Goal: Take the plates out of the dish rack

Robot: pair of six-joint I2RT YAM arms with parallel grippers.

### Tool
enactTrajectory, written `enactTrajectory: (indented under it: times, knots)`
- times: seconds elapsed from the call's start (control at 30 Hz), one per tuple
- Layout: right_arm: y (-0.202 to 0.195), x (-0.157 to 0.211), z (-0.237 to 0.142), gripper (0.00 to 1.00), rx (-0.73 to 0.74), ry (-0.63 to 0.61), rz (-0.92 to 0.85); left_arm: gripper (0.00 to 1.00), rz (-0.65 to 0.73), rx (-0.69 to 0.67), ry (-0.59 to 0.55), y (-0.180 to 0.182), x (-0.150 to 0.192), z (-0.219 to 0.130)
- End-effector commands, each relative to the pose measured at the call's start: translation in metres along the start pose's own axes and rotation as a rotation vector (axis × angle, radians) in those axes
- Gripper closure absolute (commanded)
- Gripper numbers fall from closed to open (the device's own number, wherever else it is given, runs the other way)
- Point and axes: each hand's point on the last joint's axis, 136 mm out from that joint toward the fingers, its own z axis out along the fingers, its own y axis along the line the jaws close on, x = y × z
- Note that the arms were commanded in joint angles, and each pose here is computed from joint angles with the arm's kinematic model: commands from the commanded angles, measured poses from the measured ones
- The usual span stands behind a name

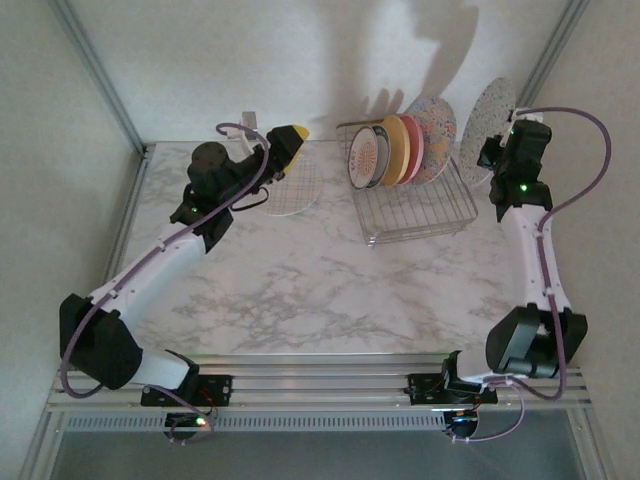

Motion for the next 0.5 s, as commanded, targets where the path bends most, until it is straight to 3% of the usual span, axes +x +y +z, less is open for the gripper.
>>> enactTrajectory:
  times: [0.0,0.47]
  knots:
    - [-0.003,-0.020,-0.038,1.00,0.026,-0.066,0.037,0.12,-0.046,0.081,0.018,-0.023,0.002,0.009]
    - [0.016,-0.015,-0.138,1.00,-0.133,0.026,0.293,0.13,-0.308,0.201,0.183,-0.030,0.049,0.057]
